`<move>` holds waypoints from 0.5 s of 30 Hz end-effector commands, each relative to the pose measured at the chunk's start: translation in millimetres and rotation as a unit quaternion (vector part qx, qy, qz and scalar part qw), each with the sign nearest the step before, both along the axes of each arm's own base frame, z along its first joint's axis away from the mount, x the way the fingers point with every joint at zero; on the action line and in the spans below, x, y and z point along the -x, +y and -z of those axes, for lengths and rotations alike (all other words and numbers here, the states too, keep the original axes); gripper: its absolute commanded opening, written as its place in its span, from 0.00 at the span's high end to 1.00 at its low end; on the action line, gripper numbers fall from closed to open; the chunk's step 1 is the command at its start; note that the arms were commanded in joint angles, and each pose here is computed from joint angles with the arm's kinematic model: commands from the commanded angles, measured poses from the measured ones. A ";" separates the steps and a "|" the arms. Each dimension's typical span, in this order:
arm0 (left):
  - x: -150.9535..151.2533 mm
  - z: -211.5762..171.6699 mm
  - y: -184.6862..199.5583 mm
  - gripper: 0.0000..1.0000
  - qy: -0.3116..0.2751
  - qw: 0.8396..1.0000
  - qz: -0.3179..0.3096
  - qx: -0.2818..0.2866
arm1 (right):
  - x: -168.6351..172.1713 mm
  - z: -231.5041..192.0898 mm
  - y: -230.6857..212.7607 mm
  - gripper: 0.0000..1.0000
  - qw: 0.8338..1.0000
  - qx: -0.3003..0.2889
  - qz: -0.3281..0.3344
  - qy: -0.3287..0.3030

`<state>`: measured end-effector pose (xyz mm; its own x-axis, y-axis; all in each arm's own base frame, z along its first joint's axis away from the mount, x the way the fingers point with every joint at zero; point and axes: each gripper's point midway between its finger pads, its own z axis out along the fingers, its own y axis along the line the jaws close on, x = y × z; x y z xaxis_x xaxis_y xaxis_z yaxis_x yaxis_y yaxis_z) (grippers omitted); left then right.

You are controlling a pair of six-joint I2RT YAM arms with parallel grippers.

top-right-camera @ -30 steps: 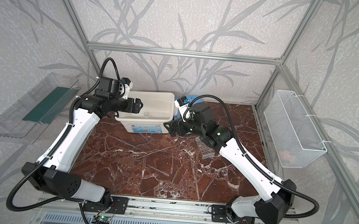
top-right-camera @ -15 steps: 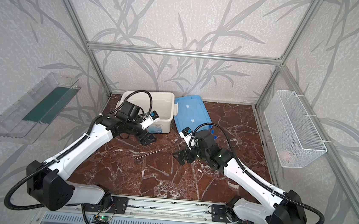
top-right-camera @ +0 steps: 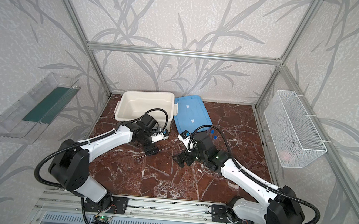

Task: Organize the chemistry lab equipment
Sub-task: 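Lower the left gripper onto the thin metal rod and grasp it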

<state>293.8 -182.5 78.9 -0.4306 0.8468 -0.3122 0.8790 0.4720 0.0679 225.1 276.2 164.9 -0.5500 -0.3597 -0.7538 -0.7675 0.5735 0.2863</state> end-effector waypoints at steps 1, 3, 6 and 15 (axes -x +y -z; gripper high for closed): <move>-6.0 10.8 0.8 0.21 -0.003 1.000 0.001 -0.016 | -4.0 -17.0 -5.2 0.01 0.998 -0.020 0.009 -0.051; -2.3 20.8 -1.2 0.26 0.012 1.000 0.004 -0.020 | -5.6 -17.6 -9.6 0.01 0.997 -0.022 0.020 -0.065; 3.1 34.9 -0.8 0.34 0.032 0.999 0.007 -0.035 | -6.8 -17.0 -14.9 0.01 0.996 -0.020 0.031 -0.077; 16.9 59.0 -6.9 0.60 0.064 0.995 0.023 -0.066 | -7.7 -9.0 -19.7 0.01 0.996 -0.004 0.038 -0.075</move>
<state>284.7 -191.1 29.0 -0.4391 0.8782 -0.1897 0.8923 0.4509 0.0222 229.3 258.9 172.0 -0.4758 -0.3198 -0.8194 -0.7591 0.6199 0.1988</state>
